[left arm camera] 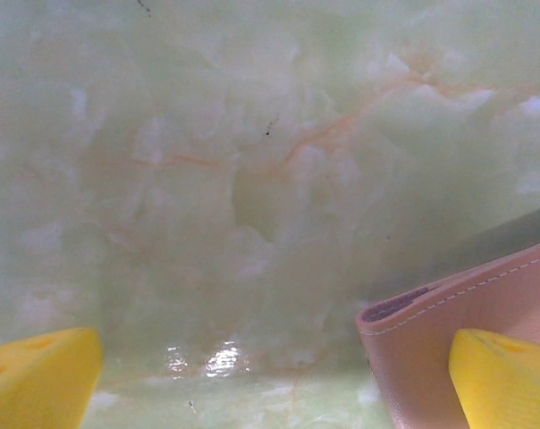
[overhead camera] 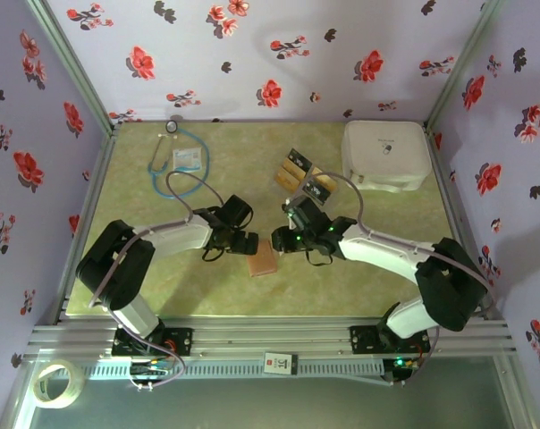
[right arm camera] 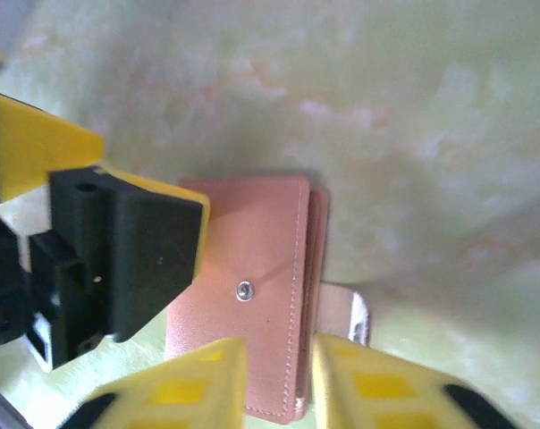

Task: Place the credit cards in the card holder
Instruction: Close the card holder at the center of the table, then close the button on the card holder.

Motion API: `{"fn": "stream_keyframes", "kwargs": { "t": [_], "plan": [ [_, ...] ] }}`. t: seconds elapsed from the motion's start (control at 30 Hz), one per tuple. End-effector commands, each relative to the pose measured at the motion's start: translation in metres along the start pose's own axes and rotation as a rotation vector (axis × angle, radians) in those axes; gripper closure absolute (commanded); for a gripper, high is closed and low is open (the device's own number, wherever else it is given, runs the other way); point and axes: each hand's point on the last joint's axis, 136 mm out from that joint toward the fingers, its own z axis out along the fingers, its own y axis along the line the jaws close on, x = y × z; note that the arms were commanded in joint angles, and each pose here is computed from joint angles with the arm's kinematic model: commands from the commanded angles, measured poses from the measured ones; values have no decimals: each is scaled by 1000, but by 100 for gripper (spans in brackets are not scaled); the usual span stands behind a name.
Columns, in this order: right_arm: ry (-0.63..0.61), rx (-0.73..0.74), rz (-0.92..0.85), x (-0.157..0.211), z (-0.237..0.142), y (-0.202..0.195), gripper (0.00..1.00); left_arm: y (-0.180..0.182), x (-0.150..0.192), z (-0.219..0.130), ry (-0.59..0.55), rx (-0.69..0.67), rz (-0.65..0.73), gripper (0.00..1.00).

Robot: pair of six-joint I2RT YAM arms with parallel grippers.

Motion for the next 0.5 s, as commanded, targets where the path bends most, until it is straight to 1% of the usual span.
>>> {"fn": "stream_keyframes", "kwargs": {
  "t": [0.0, 0.13, 0.27, 0.37, 0.47],
  "plan": [
    [45, 107, -38, 7, -5, -21, 62, 16, 13, 5, 44, -97, 44, 0],
    [70, 114, -57, 6, -1, -20, 62, 16, 13, 6, 45, -113, 59, 0],
    [89, 115, -62, 6, 6, -19, 63, 15, 14, 6, 46, -117, 63, 0],
    [104, 115, -62, 7, 12, -19, 67, 15, 14, 7, 46, -118, 62, 0],
    [117, 114, -60, 9, 18, -19, 73, 16, 16, 7, 50, -120, 63, 0]
  ]
}}
